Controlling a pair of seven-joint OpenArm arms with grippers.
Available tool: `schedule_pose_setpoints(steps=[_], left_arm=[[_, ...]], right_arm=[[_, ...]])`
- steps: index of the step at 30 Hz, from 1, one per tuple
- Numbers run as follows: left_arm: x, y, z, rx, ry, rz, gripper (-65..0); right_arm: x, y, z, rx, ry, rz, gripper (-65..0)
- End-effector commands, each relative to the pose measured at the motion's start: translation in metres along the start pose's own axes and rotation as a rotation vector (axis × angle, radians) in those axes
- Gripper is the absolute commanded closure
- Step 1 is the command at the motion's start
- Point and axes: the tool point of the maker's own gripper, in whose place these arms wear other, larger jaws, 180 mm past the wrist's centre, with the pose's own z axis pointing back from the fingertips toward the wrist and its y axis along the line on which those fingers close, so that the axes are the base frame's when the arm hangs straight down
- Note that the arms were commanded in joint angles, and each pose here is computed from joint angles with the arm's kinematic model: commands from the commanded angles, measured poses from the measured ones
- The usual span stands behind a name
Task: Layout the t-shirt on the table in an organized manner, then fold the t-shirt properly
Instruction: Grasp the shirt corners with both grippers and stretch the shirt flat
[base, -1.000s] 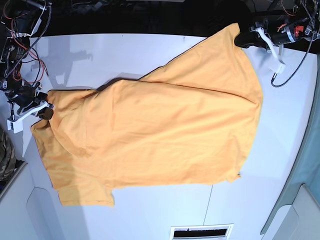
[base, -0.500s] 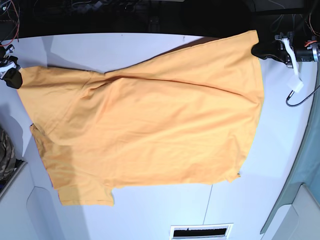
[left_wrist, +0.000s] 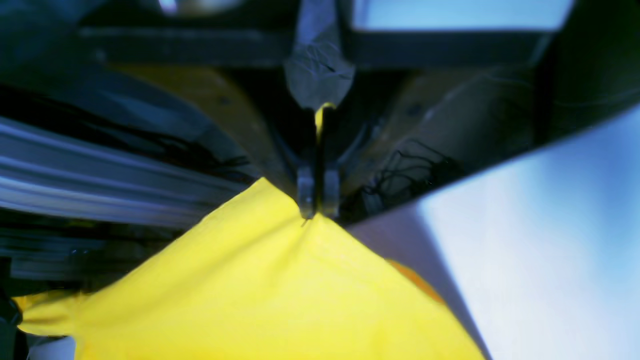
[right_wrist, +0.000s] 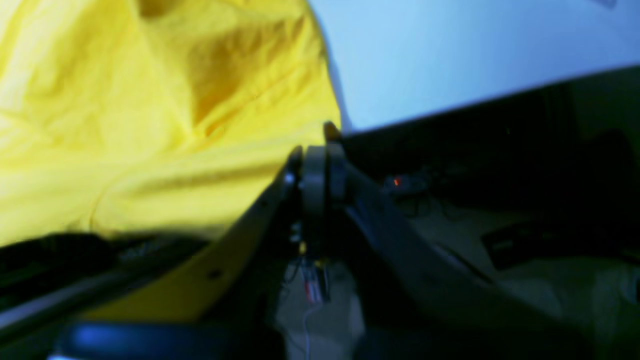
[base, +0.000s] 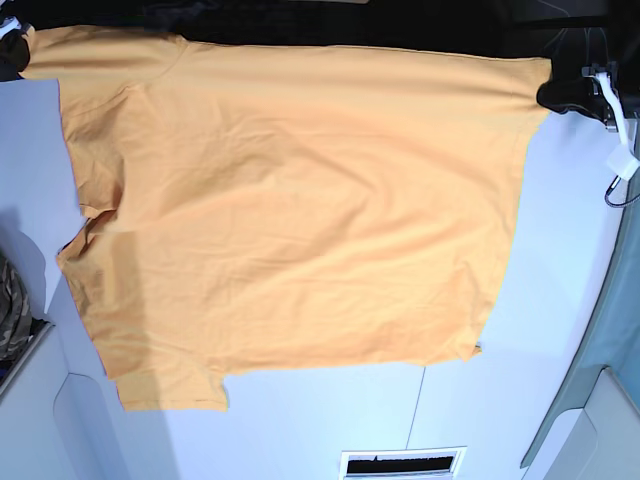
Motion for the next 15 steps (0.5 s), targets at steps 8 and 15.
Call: schedule_pose_setpoints(steps=[8, 15], left_arm=[[0.033, 0.007, 0.028, 0.035, -0.119, -0.027, 0.0], [0.043, 0.008, 0.038, 0.039, -0.17, -0.023, 0.0]], right_arm=[[-0.034, -0.001, 0.026, 0.032, 0.102, -0.004, 0.0], [-0.036, 0.019, 0.037, 0.076, 0.11, 0.023, 0.0]])
